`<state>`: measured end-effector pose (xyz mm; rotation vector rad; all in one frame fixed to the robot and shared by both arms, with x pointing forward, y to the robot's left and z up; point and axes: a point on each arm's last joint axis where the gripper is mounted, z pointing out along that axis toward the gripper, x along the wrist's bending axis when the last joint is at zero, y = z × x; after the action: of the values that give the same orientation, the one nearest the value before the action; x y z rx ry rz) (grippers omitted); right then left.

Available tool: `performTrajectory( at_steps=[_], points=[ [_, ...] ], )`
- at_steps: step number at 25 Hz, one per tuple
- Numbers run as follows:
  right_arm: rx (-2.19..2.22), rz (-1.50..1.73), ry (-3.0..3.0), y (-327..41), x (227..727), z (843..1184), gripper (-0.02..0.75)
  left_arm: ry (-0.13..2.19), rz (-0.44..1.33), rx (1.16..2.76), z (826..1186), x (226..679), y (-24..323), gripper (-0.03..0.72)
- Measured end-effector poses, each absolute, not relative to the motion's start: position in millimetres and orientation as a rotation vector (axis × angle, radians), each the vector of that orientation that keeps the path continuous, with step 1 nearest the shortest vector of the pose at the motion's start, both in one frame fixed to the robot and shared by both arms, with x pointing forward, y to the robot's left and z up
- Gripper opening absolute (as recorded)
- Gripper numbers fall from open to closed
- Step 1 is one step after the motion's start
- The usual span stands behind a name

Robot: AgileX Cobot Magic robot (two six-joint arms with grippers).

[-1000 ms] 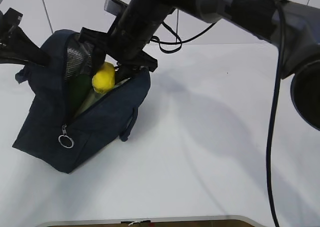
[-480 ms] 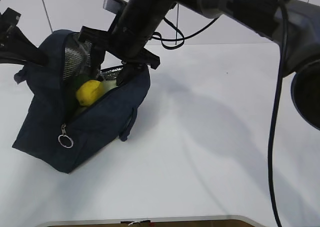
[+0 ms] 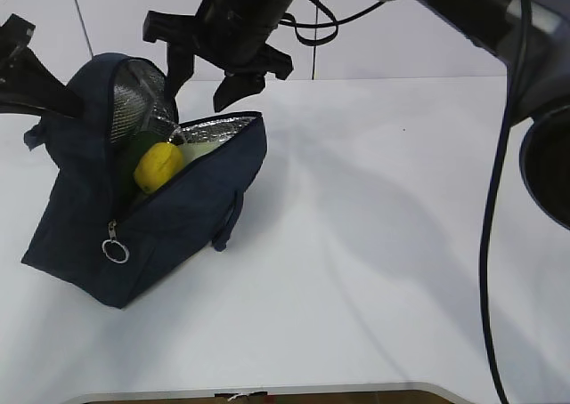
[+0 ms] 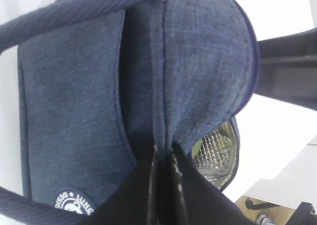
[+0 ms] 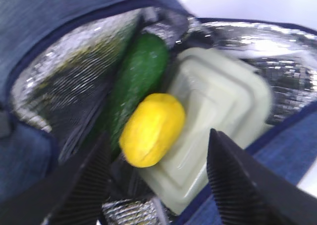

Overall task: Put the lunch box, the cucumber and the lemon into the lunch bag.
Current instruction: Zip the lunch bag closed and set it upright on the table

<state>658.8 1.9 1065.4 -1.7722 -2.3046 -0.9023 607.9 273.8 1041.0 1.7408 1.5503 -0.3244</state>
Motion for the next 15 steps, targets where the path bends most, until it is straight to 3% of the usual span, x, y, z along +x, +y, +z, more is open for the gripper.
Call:
performTrajectory(
  at_steps=[9, 15],
  points=[
    [-1.557, -0.959, -2.377, 8, 651, 1074, 0.489, 1.550, -0.324, 1.741, 1041, 608, 274, -0.015],
    [-1.567, -0.954, -2.515, -13, 635, 1104, 0.489, 1.550, -0.324, 1.741, 1041, 608, 274, -0.015]
  ],
)
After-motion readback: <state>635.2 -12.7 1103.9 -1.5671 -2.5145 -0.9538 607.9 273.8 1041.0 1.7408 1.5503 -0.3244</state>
